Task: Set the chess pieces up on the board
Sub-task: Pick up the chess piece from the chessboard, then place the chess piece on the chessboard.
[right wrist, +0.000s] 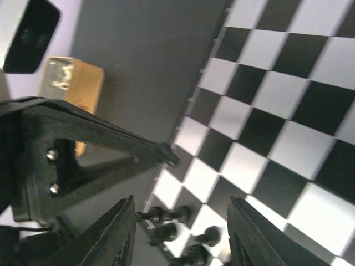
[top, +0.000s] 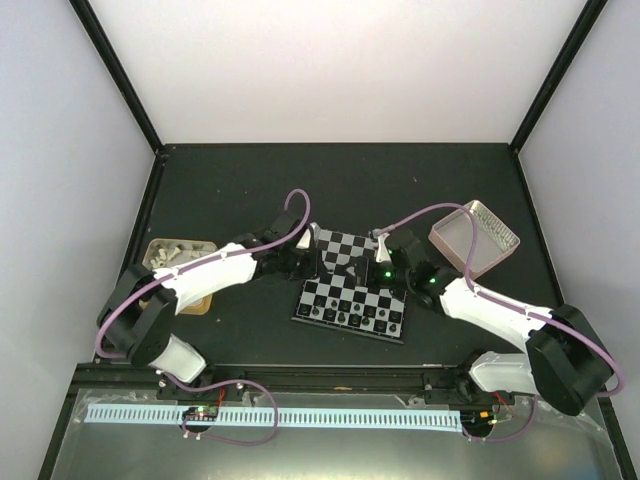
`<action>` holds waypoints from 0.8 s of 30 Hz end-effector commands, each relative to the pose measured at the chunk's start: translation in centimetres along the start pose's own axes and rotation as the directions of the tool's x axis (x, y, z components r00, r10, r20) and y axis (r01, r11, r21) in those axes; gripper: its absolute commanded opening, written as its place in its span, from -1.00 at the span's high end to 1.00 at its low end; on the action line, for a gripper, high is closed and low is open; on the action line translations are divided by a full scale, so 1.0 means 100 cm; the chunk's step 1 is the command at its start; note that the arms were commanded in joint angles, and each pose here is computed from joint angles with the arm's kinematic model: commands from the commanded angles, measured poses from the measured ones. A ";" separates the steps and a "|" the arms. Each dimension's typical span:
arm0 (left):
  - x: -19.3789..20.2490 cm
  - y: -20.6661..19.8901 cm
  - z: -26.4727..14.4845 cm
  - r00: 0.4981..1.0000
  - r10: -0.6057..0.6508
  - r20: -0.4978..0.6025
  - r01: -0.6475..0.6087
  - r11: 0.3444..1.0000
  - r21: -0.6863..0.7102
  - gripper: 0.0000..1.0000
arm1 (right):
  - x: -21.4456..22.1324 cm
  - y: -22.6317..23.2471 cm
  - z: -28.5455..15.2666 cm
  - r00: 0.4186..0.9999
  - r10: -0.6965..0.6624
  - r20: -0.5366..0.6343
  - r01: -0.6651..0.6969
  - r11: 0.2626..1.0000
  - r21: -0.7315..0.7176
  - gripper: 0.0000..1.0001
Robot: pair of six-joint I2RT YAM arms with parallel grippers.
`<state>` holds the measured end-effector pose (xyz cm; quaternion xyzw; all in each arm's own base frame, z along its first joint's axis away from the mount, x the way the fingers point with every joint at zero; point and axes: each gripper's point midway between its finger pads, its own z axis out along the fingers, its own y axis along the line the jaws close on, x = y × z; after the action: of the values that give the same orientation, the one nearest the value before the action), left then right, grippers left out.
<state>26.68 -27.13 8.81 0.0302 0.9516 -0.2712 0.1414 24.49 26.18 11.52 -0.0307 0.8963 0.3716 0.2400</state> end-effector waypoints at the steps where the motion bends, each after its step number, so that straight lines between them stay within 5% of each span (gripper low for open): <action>1: 0.003 -0.050 -0.022 1.000 0.019 -0.024 -0.011 0.963 0.271 0.96 | -0.009 0.044 -0.005 1.000 -0.027 -0.001 0.026 0.977 -0.211 0.03; 10: 0.005 -0.074 -0.044 0.999 0.032 -0.014 -0.024 0.920 0.391 0.95 | -0.010 0.048 -0.005 1.000 -0.014 -0.014 0.010 0.976 -0.216 0.15; 24: 0.008 -0.068 -0.039 0.999 0.025 -0.020 -0.015 0.923 0.385 0.95 | -0.010 0.048 -0.005 1.000 -0.017 -0.017 0.013 0.976 -0.216 0.90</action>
<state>23.94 -30.52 13.92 0.0634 0.8935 -0.4298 0.1139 23.68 28.51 13.83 -0.0543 0.8663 0.4469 0.2166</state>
